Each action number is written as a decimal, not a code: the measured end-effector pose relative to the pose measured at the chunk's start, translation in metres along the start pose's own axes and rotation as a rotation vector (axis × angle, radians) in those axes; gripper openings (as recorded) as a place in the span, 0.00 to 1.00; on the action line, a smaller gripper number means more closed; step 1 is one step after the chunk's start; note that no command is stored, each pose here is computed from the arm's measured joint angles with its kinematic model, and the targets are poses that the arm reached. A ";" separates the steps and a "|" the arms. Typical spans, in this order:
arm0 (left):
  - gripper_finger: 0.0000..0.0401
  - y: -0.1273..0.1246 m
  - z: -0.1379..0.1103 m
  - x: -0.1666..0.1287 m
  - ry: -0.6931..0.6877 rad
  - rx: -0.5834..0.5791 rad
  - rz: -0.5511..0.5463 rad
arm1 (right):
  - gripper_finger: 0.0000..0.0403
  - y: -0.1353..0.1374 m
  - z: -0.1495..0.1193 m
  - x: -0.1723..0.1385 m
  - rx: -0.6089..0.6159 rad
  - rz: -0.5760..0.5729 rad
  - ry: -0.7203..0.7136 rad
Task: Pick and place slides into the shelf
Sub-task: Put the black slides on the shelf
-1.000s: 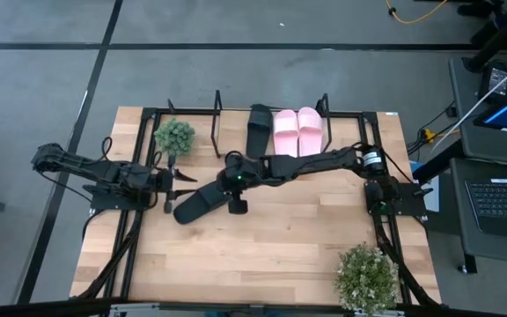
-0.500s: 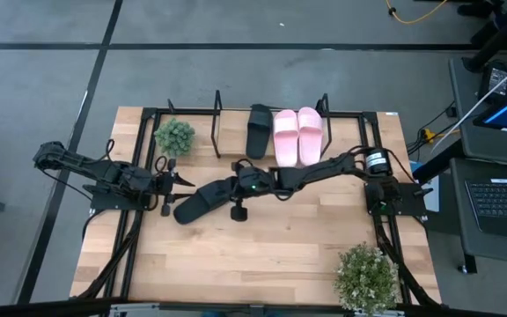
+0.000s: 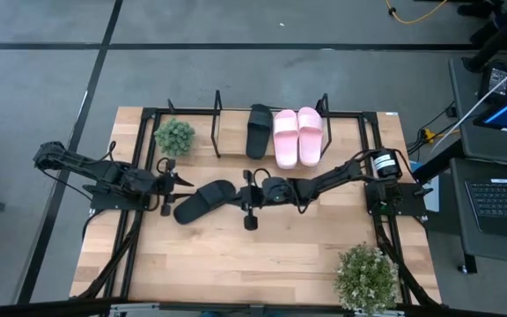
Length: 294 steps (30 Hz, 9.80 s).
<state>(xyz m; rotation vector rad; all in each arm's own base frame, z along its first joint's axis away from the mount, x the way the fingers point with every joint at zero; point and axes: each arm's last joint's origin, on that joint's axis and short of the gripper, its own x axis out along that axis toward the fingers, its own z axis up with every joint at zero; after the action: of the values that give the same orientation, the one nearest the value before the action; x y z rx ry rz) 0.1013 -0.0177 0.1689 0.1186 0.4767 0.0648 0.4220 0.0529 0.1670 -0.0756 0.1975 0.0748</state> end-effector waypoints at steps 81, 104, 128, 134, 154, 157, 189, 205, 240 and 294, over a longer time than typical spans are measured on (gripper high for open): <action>0.01 -0.001 -0.014 0.057 -0.004 -0.352 0.386 | 0.04 0.000 -0.008 -0.005 0.001 -0.001 -0.021; 0.00 -0.023 0.009 0.069 -0.315 -0.533 0.754 | 0.01 0.010 0.001 -0.008 -0.004 -0.398 -0.062; 0.00 -0.013 0.030 0.110 -0.290 -0.499 0.950 | 0.10 0.020 -0.008 -0.011 -0.023 -0.487 0.034; 0.00 -0.013 0.031 0.110 -0.288 -0.505 0.933 | 0.19 0.010 -0.008 -0.010 -0.016 -0.512 0.035; 0.01 -0.014 0.037 0.111 -0.301 -0.502 0.875 | 0.25 -0.010 -0.007 -0.008 0.128 -0.497 -0.020; 0.00 -0.014 0.039 0.111 -0.307 -0.487 0.869 | 0.25 -0.010 -0.007 -0.008 0.127 -0.496 -0.019; 0.00 -0.015 0.045 0.112 -0.317 -0.475 0.787 | 0.25 -0.021 -0.004 -0.007 0.089 -0.500 -0.041; 0.00 -0.018 0.044 0.113 -0.298 -0.450 0.718 | 0.25 -0.011 -0.004 -0.008 0.043 -0.484 -0.025; 0.00 -0.005 0.077 0.173 -0.322 -0.381 0.880 | 0.12 0.052 -0.002 -0.024 -0.166 -0.828 0.069; 0.00 0.012 0.084 0.176 -0.380 -0.374 0.773 | 0.42 0.027 -0.004 -0.029 -0.236 -1.196 0.192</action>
<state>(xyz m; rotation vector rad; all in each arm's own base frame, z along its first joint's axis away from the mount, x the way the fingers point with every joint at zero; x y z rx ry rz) 0.2956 0.0018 0.1652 -0.0594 0.0106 0.8703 0.3904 0.0770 0.1672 -0.4247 0.3075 -1.1060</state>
